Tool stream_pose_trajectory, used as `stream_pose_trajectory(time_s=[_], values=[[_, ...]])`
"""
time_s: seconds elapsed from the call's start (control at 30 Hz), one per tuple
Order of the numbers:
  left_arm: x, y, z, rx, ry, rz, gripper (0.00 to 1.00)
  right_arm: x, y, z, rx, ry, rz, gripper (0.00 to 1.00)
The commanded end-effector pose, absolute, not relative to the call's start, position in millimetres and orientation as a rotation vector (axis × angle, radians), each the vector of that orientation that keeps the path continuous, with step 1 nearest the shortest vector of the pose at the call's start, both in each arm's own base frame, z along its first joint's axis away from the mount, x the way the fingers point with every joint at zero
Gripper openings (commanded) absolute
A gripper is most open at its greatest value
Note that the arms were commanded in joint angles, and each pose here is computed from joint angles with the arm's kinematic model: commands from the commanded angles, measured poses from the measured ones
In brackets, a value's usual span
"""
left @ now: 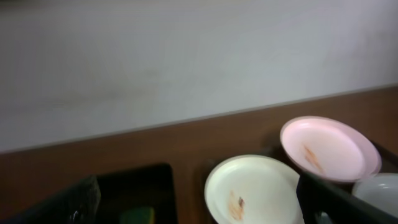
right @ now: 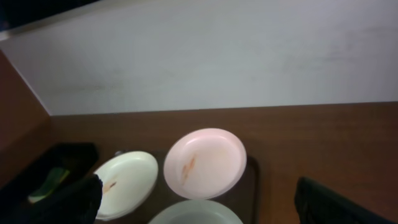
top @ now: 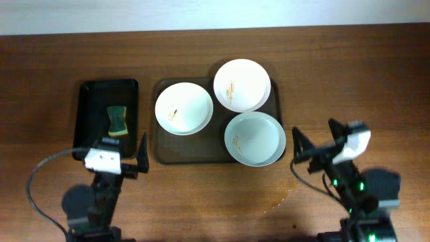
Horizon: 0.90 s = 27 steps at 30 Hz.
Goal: Clean dirty plates on tray and stack at the side
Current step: 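Move the right gripper to grip the rim of the left white plate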
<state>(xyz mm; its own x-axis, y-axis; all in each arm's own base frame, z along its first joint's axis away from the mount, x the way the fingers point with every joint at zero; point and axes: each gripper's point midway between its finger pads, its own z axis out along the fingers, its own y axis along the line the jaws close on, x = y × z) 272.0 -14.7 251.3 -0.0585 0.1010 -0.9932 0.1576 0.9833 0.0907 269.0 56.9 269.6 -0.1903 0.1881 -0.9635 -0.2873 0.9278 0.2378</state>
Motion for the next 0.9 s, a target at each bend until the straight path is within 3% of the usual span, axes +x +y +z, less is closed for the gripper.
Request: stream_pose_trajectory(time_s=[0.0, 0.17, 0.37, 0.53, 0.6, 0.63, 0.67, 0.7, 0.8, 0.87], values=[[294.6, -28.0, 270.3, 0.252, 1.724, -0.153, 0.99, 293.5, 74.3, 274.1, -0.125, 1.848, 0.528, 0.98], [339.0, -23.9, 259.4, 0.228, 2.016, -0.223, 0.99, 338.3, 96.8, 259.3, -0.123, 2.134, 0.615, 0.98], [390.5, -19.0, 222.0, 0.252, 2.519, -0.341, 0.99, 403.5, 197.0, 259.4, -0.291, 2.308, 0.746, 0.98], [409.8, -8.4, 195.8, 0.222, 2.624, -0.305, 0.99, 440.2, 271.8, 207.2, -0.379, 2.436, 0.806, 0.98], [409.5, -7.6, 195.5, 0.221, 2.626, -0.299, 0.99, 453.3, 296.8, 176.5, -0.268, 2.473, 0.882, 0.99], [409.5, -3.1, 193.9, 0.212, 2.636, -0.264, 0.99, 452.1, 303.7, 156.4, -0.277, 2.511, 0.876, 0.96], [408.4, 3.0, 191.9, 0.200, 2.651, -0.217, 0.99, 450.0, 309.6, 134.8, -0.280, 2.555, 0.860, 0.84], [406.1, 35.8, 187.3, -0.022, 2.696, -0.005, 0.99, 449.1, 308.4, 97.4, -0.173, 2.650, 0.756, 0.79], [403.2, 73.1, 189.7, -0.311, 2.666, 0.229, 0.99, 445.6, 299.1, 55.8, -0.022, 2.727, 0.503, 0.74], [406.0, 78.0, 191.9, -0.336, 2.645, 0.246, 0.99, 447.1, 287.7, 48.7, 0.033, 2.720, 0.365, 0.71]])
